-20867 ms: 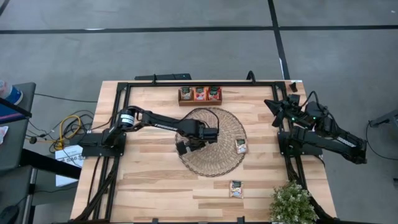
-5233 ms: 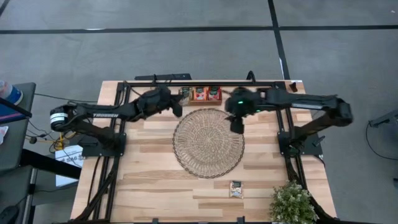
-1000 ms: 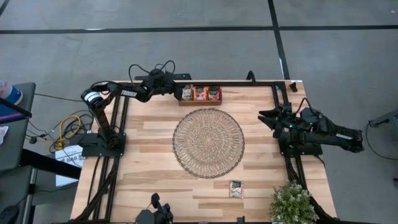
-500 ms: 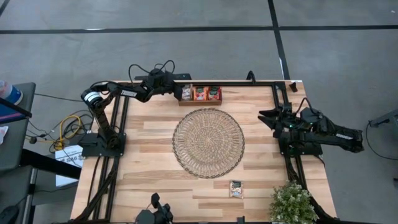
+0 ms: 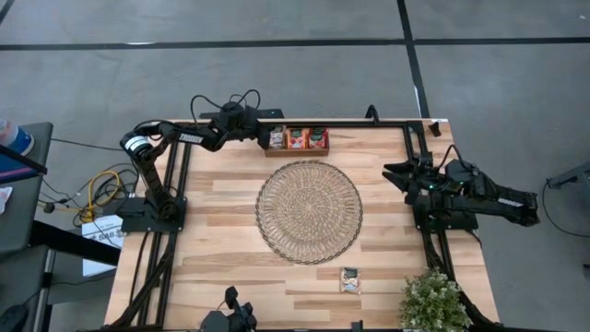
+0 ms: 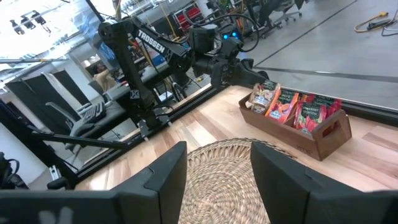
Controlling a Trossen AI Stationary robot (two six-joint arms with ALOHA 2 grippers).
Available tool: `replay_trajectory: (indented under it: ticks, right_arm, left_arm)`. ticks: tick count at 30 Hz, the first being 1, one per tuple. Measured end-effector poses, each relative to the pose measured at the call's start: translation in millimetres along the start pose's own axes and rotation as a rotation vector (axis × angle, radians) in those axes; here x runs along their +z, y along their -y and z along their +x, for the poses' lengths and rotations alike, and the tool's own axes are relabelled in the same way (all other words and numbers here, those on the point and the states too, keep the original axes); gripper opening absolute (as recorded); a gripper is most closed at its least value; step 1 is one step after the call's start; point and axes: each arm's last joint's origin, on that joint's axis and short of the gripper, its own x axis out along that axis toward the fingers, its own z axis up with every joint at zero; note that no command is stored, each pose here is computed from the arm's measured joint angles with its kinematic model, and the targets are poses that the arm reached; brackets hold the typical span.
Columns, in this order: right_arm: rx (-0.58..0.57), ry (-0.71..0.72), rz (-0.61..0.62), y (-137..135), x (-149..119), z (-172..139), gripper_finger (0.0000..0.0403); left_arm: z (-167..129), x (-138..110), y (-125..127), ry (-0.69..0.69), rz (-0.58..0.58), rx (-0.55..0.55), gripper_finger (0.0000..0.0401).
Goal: Pick & Place Tea
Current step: Put the brown tea bag into the left section of the wooden organizer
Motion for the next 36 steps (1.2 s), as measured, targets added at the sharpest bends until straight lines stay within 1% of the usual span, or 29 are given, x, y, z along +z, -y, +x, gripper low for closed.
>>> replay_trajectory:
  ticks: [4,10,14,19,24,26,27,29,33,34,36]
  right_arm:
    - [0.0,0.0,0.0,0.0,0.0,0.0,0.0171]
    - [0.004,0.003,0.001,-0.2,0.4,0.0,0.0169]
    - [0.006,0.008,0.002,-0.5,0.9,-0.1,0.0171]
    - [0.006,0.008,0.002,-0.5,0.9,-0.1,0.017]
    - [0.006,0.007,0.002,-0.4,0.8,-0.1,0.0169]
    - [0.005,0.007,0.002,-0.4,0.8,-0.1,0.017]
    - [0.005,0.007,0.002,-0.4,0.8,-0.1,0.0171]
    - [0.005,0.006,0.002,-0.4,0.7,-0.1,0.0171]
    - [0.005,0.006,-0.002,-0.4,0.7,-0.1,0.017]
    - [0.005,0.006,-0.004,-0.4,0.7,-0.1,0.0169]
    - [0.004,0.005,-0.006,-0.3,0.6,-0.1,0.0168]
  left_arm:
    - [0.0,0.0,0.0,0.0,0.0,0.0,0.0013]
    - [0.0,0.1,0.0,0.0,0.0,0.0,0.0062]
    - [0.0,0.1,0.0,0.0,0.0,0.0,0.0085]
    - [-3.7,6.0,2.7,0.02,0.007,-0.005,0.0094]
    - [-17.0,24.9,11.8,0.084,0.022,-0.02,0.0094]
    - [-25.5,34.4,17.4,0.107,-0.008,-0.044,0.0094]
    - [-31.1,40.1,22.2,0.116,-0.026,-0.079,0.0094]
    - [-43.0,50.5,34.2,0.113,-0.062,-0.194,0.0094]
    - [-66.5,64.9,69.5,0.049,-0.112,-0.514,0.0095]
    - [-71.2,66.9,79.6,0.035,-0.125,-0.568,0.0095]
    - [-77.7,66.8,101.2,0.003,-0.141,-0.641,0.0095]
